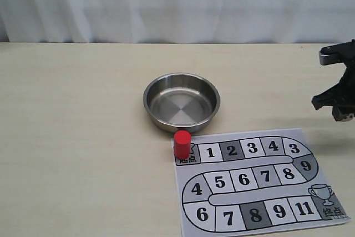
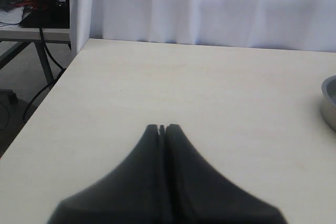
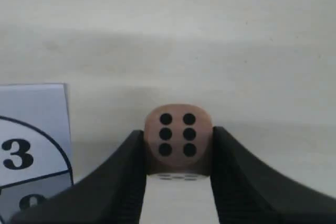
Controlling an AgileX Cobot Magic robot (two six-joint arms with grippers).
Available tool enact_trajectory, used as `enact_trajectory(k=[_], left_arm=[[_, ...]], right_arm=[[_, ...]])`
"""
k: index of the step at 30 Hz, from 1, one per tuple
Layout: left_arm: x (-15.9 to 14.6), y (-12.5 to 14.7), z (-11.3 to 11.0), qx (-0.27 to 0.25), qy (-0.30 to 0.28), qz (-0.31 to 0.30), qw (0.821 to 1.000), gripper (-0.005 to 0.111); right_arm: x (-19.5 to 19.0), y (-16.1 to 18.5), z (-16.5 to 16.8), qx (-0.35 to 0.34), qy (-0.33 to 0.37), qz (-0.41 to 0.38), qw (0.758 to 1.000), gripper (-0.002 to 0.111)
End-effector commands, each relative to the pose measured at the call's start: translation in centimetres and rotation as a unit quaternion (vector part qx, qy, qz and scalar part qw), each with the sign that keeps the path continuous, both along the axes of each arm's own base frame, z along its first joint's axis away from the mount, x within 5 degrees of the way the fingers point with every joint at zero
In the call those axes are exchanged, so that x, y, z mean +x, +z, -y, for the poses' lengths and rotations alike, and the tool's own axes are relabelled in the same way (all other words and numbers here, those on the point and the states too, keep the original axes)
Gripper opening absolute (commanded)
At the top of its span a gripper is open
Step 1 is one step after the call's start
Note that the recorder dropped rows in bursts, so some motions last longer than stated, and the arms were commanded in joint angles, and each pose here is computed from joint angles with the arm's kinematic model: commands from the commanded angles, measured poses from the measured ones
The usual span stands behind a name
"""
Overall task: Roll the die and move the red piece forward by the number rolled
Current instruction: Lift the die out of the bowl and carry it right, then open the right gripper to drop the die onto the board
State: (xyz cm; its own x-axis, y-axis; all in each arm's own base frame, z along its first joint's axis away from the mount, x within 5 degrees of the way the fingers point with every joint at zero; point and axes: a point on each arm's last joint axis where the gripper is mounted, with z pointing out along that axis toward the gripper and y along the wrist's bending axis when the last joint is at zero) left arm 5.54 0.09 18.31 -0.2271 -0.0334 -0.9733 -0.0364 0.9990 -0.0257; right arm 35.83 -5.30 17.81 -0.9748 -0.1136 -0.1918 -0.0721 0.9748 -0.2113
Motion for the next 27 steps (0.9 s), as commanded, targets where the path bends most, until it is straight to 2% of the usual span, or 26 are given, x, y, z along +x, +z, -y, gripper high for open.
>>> enact_trajectory(k=[1, 3, 6, 8, 11, 13, 15, 21, 27], left_arm=[[0.0, 0.4, 0.0, 0.001, -0.003, 0.010, 1.000, 0.000], [0.0, 0.4, 0.0, 0.001, -0.003, 0.010, 1.000, 0.000], [0.0, 0.4, 0.0, 0.001, -0.003, 0.010, 1.000, 0.000], [0.0, 0.4, 0.0, 0.001, -0.003, 0.010, 1.000, 0.000], [0.0, 0.4, 0.0, 0.001, -0.003, 0.010, 1.000, 0.000], [0.0, 0.4, 0.0, 0.001, -0.003, 0.010, 1.000, 0.000], [0.0, 0.4, 0.0, 0.001, -0.003, 0.010, 1.000, 0.000], [0.0, 0.4, 0.0, 0.001, -0.003, 0.010, 1.000, 0.000], [0.0, 0.4, 0.0, 0.001, -0.003, 0.010, 1.000, 0.000]], right_arm=[[-0.8, -0.3, -1.9, 0.082, 0.106, -0.039, 0.990, 0.004], [-1.0, -0.1, -3.8, 0.170, 0.174, -0.039, 0.969, 0.006], [-0.8, 0.5, -5.5, 0.256, 0.210, -0.007, 0.944, 0.022], [-0.8, 0.6, -5.7, 0.274, 0.202, -0.005, 0.940, 0.040], [-0.9, 0.6, -5.7, 0.275, 0.186, -0.010, 0.943, 0.078], [-0.9, 0.5, -5.4, 0.266, 0.170, -0.013, 0.949, 0.096], [-0.8, 0.4, -5.1, 0.252, 0.159, -0.017, 0.954, 0.100], [-0.6, 0.0, -3.7, 0.179, 0.125, -0.014, 0.976, 0.100], [-0.5, -0.1, -3.3, 0.159, 0.105, -0.014, 0.982, 0.100]])
